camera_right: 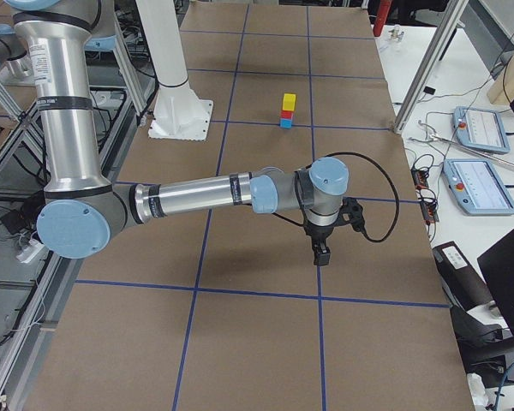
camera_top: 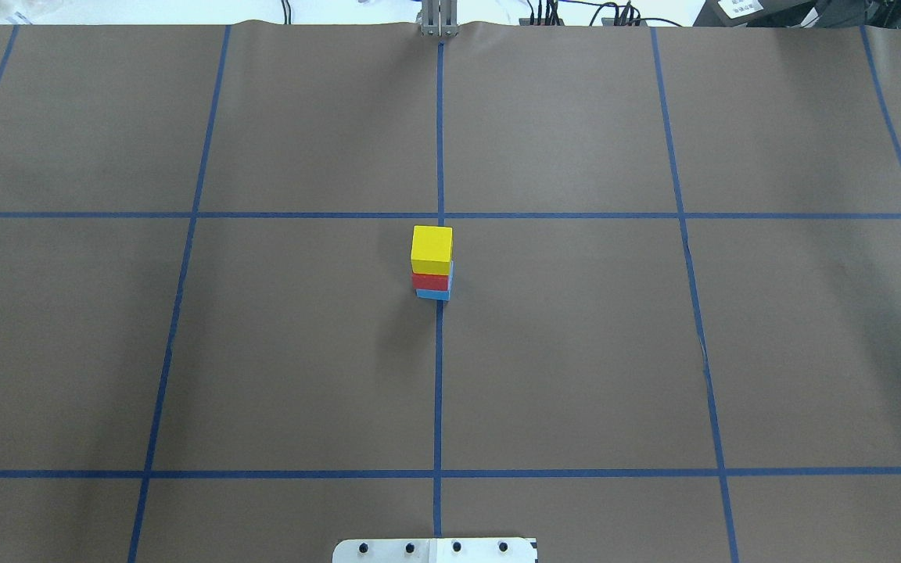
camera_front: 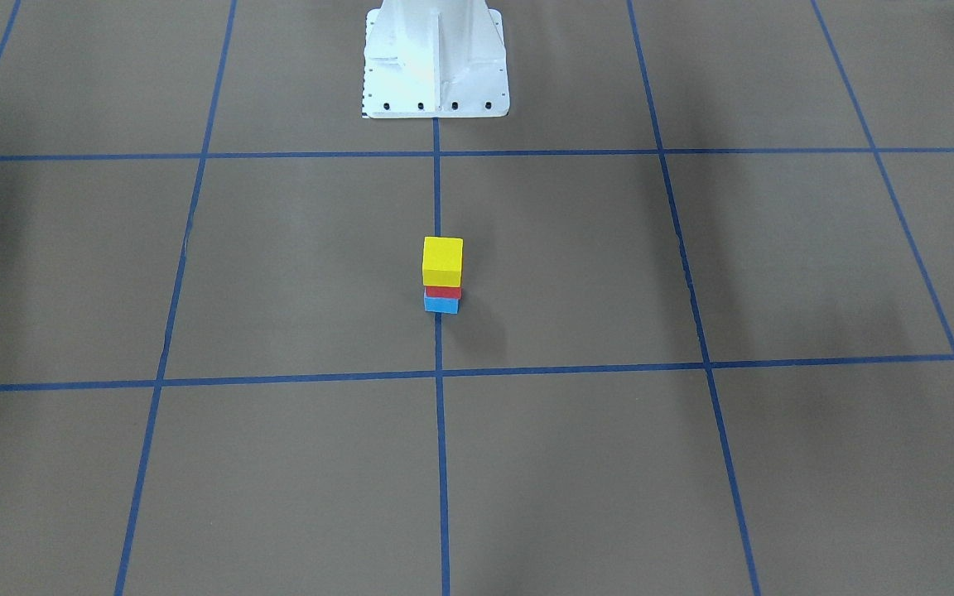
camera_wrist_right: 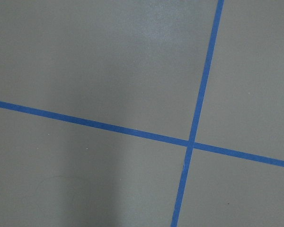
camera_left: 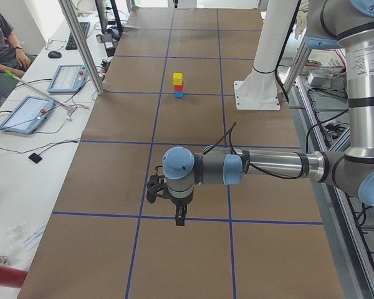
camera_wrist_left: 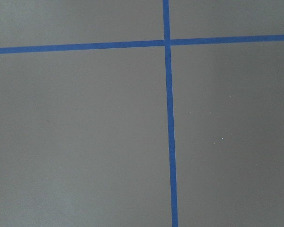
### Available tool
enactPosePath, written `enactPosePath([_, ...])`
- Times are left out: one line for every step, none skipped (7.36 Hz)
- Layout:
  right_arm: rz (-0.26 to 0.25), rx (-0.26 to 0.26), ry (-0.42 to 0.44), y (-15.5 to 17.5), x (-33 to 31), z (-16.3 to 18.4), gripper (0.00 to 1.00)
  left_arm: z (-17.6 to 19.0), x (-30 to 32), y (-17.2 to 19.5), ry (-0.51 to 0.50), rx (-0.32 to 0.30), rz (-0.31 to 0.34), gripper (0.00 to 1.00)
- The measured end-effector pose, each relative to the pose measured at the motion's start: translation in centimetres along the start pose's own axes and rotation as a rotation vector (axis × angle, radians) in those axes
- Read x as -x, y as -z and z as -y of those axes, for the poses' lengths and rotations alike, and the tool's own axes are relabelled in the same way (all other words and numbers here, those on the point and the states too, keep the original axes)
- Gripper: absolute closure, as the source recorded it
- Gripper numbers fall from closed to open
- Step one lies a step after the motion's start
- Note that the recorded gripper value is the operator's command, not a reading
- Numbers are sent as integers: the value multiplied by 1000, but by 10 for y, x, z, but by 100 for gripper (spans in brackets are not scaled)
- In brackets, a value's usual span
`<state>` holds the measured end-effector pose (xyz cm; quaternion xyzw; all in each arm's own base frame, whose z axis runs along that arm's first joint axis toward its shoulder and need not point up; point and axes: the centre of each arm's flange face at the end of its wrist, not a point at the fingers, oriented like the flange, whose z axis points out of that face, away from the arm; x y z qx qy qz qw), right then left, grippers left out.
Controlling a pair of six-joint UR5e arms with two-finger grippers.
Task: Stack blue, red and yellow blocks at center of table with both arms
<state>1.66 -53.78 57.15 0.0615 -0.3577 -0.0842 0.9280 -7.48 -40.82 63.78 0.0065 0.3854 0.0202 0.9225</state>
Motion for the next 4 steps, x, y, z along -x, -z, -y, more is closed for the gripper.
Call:
enactPosePath([0,2,-3,-1,-2,-2,0,-1,0,0,1,0,-1,0])
enactPosePath([0,5,-7,-2,-3,-4,0,-1,-1,1,0,-2,-2,0])
enactPosePath([0,8,-11,-3,-5,-7,0,-1,-3,3,-2,-5,-3,0])
enactPosePath([1,10,-13,-4,-6,-8,0,0,-4,4,-5,-8,-4,0])
